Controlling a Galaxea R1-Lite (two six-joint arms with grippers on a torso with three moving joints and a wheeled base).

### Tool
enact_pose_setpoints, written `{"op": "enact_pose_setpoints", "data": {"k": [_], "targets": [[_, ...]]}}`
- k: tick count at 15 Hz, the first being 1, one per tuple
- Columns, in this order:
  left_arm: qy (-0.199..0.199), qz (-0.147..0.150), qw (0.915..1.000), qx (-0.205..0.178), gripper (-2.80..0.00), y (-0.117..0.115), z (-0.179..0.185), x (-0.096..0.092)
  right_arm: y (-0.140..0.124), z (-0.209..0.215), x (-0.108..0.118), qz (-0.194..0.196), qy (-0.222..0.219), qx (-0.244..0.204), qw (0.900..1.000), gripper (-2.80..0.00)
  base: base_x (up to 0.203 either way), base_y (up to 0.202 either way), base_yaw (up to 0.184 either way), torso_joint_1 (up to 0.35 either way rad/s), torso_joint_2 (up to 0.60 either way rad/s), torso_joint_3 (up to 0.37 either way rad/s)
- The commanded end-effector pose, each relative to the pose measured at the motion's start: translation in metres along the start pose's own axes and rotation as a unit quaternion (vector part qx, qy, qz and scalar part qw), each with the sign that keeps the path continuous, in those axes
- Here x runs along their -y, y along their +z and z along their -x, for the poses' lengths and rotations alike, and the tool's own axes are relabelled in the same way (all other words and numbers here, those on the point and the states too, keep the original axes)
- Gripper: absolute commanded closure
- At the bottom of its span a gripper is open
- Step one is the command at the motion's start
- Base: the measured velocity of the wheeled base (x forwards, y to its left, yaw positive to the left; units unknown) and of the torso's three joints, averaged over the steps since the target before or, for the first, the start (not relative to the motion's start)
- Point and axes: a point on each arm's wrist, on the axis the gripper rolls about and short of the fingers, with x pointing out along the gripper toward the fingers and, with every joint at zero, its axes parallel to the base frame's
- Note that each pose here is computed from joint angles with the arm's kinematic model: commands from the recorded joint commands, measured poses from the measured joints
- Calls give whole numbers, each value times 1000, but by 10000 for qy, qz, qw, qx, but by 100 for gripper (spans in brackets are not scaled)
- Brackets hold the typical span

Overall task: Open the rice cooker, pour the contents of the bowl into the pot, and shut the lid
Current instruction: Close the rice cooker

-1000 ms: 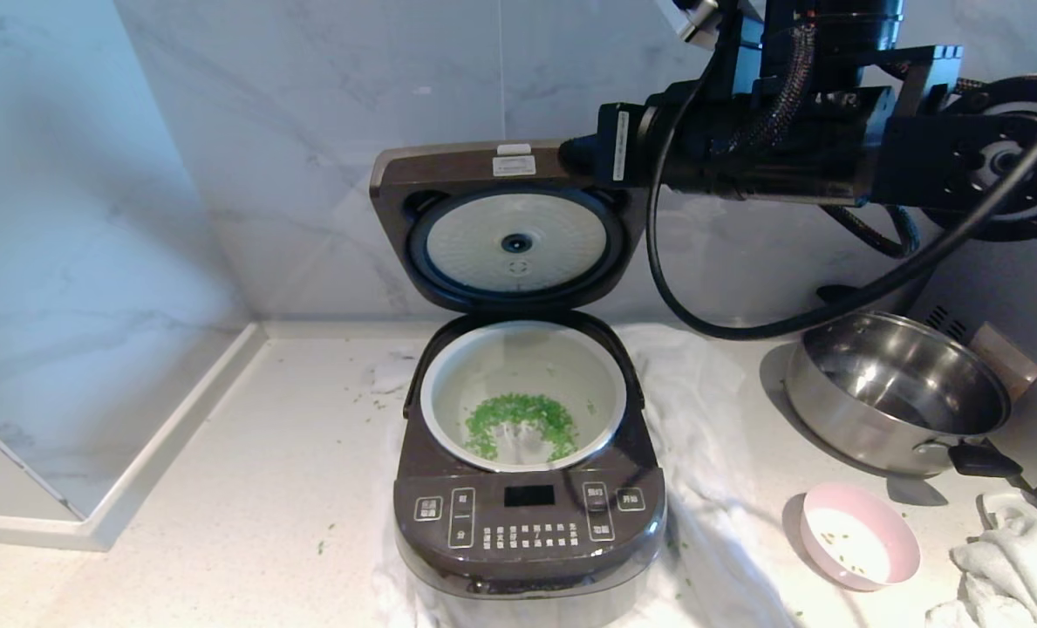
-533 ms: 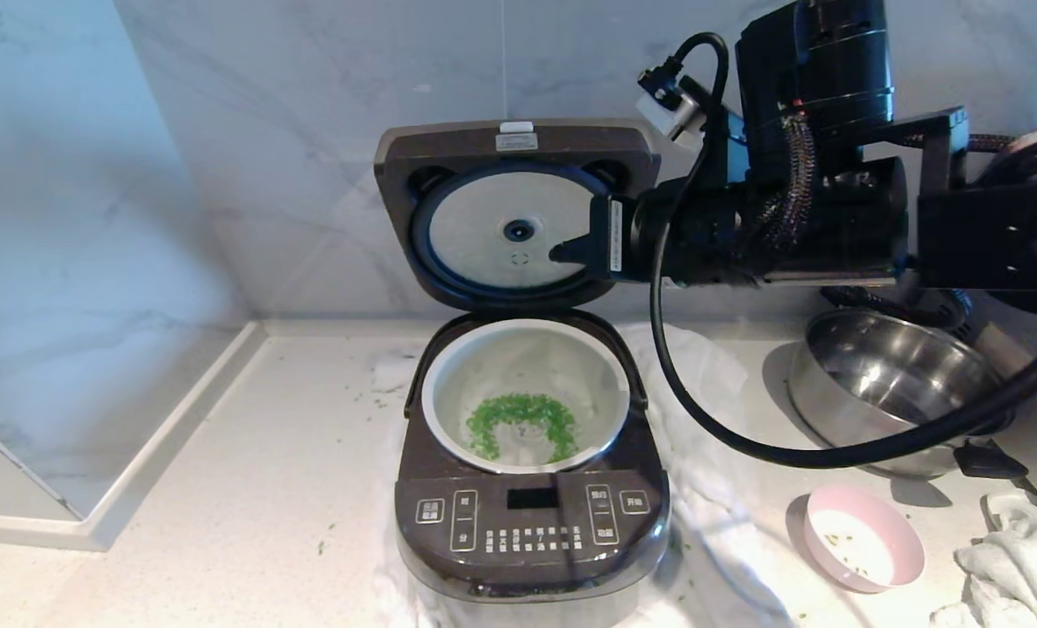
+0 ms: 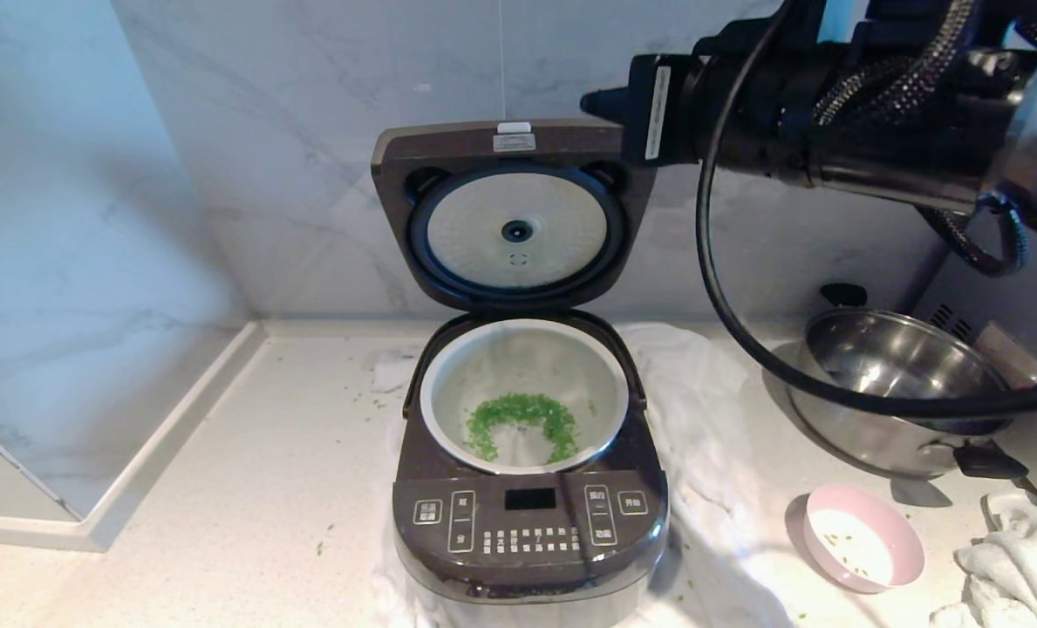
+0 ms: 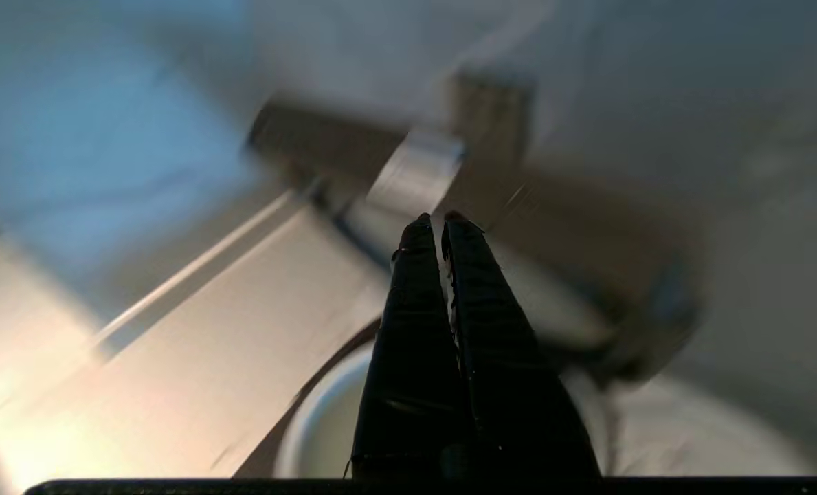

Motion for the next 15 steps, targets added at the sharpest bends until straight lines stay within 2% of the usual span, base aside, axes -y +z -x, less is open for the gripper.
{"op": "enact_pose_setpoints", "data": {"k": [1, 3, 4, 6, 9, 11, 15], "targets": [[-1, 2, 10000, -25, 0, -2, 0, 0, -3, -15, 17, 241, -442, 185, 9986, 0, 0, 0, 0, 0, 0, 0], [-1, 2, 10000, -25, 0, -2, 0, 0, -4, -30, 50, 365, -950, 431, 9939, 0, 0, 0, 0, 0, 0, 0], [-1, 2, 10000, -25, 0, -2, 0, 0, -8, -35, 65, 390, -996, 464, 9932, 0, 0, 0, 0, 0, 0, 0], [-1, 2, 10000, -25, 0, -2, 0, 0, -18, -43, 80, 243, -564, 414, 9973, 0, 0, 0, 0, 0, 0, 0], [-1, 2, 10000, -25, 0, -2, 0, 0, -18, -55, 81, 171, -227, 496, 9984, 0, 0, 0, 0, 0, 0, 0], [-2, 2, 10000, -19, 0, -2, 0, 0, -13, -55, 72, 164, -26, 490, 9987, 0, 0, 0, 0, 0, 0, 0], [-2, 2, 10000, -20, 0, -2, 0, 0, -31, -48, 67, 69, 8, -101, 9999, 0, 0, 0, 0, 0, 0, 0]]}}
